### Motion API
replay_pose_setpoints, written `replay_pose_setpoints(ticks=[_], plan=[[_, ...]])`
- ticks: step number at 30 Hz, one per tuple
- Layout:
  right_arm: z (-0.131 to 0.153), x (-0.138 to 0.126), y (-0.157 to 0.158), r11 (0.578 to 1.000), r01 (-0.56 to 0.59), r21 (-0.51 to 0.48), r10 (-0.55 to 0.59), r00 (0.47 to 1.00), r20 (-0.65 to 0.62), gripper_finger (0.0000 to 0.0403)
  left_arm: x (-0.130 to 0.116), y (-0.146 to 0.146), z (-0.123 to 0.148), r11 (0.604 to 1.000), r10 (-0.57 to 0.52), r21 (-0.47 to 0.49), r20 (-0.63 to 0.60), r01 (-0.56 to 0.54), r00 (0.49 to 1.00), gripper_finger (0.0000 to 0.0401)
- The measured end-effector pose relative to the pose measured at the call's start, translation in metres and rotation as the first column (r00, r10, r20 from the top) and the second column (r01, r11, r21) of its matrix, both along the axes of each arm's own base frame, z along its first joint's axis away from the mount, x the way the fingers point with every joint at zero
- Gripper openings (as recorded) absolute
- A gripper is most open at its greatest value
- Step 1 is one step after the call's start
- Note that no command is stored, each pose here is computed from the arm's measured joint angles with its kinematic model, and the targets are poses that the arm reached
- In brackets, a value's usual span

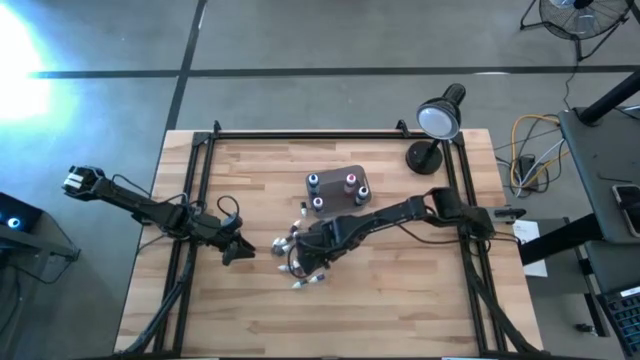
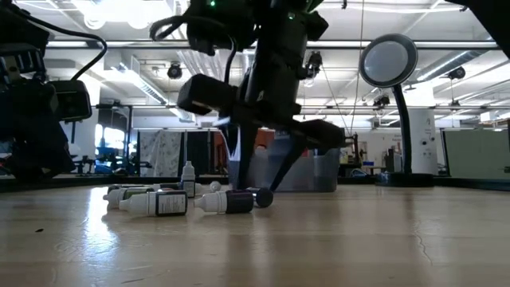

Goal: Pick & Place food coloring
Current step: Put the small dark green food coloring bottle into the black transparent bin

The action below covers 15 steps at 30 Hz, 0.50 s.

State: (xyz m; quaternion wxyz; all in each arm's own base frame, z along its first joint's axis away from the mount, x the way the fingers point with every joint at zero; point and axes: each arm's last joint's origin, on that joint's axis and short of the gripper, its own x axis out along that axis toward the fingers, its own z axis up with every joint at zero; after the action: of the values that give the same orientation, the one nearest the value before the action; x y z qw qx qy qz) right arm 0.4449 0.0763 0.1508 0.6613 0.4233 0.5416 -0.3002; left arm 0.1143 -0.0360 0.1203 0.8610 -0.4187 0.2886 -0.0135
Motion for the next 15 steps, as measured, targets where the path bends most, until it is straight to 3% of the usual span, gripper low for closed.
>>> replay_pose_setpoints(ticks=[7, 15], plan=[[-0.0066, -0.0002, -0.0004, 1.000, 0.000, -0.030, 0.000, 1.000, -0.018, 0.0132, 0.0000, 0.0000, 0.0001, 1.000, 0.000, 0.000, 0.001, 0.000, 1.000, 0.0151], [-0.0077, -0.0015, -0.0002, 1.000, 0.028, -0.009, -0.029, 0.999, -0.033, 0.0064, 0.0000, 0.0000, 0.0001, 1.000, 0.000, 0.000, 0.001, 0.000, 1.000, 0.0151]])
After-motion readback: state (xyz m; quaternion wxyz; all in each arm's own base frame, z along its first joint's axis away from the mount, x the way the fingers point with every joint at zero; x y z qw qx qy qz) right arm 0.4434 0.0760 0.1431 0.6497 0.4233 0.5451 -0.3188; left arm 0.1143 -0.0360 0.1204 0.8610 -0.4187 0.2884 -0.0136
